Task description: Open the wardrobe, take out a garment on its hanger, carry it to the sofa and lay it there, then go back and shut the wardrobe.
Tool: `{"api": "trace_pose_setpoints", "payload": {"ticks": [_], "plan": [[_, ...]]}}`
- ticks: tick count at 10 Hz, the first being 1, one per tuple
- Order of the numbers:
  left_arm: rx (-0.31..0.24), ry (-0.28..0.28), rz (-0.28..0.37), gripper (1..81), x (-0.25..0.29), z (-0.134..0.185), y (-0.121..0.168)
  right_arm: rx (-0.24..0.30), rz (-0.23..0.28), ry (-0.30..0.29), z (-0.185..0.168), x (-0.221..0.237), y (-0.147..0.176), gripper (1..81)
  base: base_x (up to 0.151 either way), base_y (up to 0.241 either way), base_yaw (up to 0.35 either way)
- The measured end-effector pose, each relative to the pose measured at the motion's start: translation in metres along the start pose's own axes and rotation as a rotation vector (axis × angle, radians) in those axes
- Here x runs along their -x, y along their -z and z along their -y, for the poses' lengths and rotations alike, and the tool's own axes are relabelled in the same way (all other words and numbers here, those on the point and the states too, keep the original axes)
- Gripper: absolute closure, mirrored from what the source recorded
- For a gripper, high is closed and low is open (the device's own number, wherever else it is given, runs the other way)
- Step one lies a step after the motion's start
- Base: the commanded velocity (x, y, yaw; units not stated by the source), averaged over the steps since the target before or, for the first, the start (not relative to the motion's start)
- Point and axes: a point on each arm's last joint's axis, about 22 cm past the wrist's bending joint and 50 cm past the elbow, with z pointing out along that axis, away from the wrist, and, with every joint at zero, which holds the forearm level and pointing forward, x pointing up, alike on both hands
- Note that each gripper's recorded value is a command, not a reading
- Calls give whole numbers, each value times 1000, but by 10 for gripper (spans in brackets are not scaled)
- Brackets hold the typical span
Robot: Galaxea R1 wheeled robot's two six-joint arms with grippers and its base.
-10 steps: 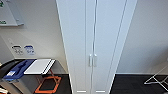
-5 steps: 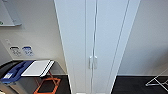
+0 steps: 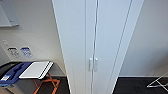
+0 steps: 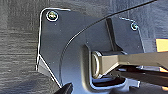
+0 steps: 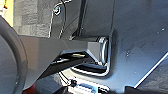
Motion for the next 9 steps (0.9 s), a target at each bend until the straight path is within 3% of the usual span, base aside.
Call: {"api": "trace_pose_setpoints", "payload": {"ticks": [9], "plan": [[3, 1, 8, 10, 7, -3, 1, 1, 0, 0, -1, 0, 0, 10, 91, 0, 0]]}}
